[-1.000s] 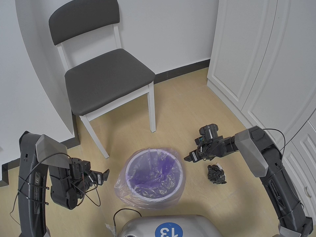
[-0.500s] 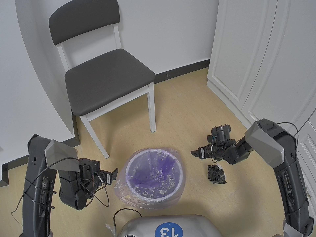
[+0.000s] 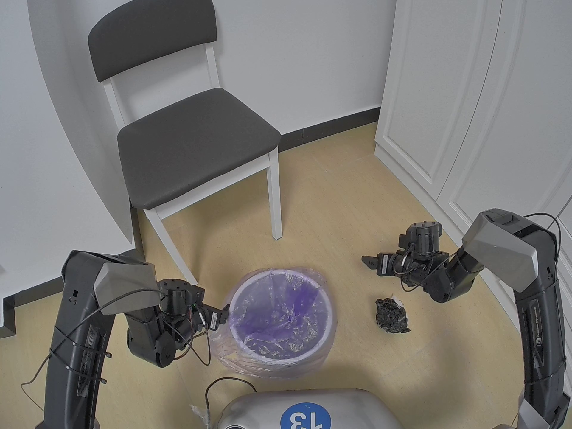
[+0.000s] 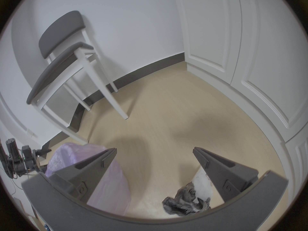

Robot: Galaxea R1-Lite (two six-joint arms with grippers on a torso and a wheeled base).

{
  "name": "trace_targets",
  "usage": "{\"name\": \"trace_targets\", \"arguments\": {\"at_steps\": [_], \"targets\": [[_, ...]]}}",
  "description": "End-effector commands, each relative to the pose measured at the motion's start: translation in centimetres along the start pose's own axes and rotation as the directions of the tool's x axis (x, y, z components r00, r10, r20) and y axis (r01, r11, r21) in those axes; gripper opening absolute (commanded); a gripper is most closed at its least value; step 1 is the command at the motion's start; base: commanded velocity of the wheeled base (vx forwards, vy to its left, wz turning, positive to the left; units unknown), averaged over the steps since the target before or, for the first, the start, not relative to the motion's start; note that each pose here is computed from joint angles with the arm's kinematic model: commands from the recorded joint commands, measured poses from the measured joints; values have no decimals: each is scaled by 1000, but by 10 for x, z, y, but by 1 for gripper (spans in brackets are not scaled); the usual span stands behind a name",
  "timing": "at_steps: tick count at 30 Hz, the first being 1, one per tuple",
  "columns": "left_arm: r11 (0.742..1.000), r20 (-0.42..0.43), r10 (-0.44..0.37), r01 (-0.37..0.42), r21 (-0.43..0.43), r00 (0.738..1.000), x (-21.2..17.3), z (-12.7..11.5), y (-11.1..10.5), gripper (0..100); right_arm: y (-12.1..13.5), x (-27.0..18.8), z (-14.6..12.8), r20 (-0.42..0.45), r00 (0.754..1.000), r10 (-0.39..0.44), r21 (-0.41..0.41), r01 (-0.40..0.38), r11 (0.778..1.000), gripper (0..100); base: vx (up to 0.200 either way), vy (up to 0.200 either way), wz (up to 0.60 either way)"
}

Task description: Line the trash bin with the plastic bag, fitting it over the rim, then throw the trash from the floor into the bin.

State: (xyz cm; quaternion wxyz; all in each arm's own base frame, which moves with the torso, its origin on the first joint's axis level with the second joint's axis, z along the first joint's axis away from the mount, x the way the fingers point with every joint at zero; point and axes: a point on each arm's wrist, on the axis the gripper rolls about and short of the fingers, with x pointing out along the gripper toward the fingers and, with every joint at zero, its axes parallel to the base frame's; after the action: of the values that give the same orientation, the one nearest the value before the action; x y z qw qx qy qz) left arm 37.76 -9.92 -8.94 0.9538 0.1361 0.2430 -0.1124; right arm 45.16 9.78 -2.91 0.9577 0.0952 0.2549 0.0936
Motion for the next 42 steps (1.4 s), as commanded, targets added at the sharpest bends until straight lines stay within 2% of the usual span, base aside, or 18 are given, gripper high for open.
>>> {"name": "trace_targets", "arguments": {"at_steps": [1,8,14,19,21,22,24,30,34,38,42], "targets": [[999,30,1,-2,37,1000,9,19,0,100,-18,15,-6,-5,1000,-20,29,20,999,100,0,0,0],[999,9,-5,5,43,1000,16,27,-1,100,-23,30,-24,-17,1000,-15,39,15,999,100,0,0,0],[999,0,42,-42,27,999,15,25,3,100,-24,32,-24,-11,1000,1,65,0,998,100,0,0,0],[997,24,60,-59,-53,998,7,16,3,100,-26,36,-26,-9,1000,0,94,1,996,100,0,0,0],[997,24,60,-59,-53,998,7,16,3,100,-26,36,-26,-9,1000,0,94,1,996,100,0,0,0],[993,39,67,-63,-104,997,1,10,5,100,-26,36,-27,-11,1000,1,102,0,995,100,0,0,0],[991,44,73,-67,-114,996,-1,7,6,100,-27,36,-27,-11,1000,0,104,1,995,100,0,0,0],[986,174,119,-95,-138,978,-7,-4,4,100,-27,37,-26,-8,1000,4,121,-3,993,100,0,0,0],[981,152,149,-126,-149,977,-8,-8,3,100,-27,36,-27,-8,1000,4,130,-3,992,100,0,0,0],[963,145,166,-128,-237,975,-9,-9,3,100,-26,36,-27,14,1000,9,127,-10,992,100,0,0,0],[953,135,185,-145,-266,973,-10,-10,2,100,-26,36,-26,28,1000,10,121,-14,993,100,0,0,0]]}}
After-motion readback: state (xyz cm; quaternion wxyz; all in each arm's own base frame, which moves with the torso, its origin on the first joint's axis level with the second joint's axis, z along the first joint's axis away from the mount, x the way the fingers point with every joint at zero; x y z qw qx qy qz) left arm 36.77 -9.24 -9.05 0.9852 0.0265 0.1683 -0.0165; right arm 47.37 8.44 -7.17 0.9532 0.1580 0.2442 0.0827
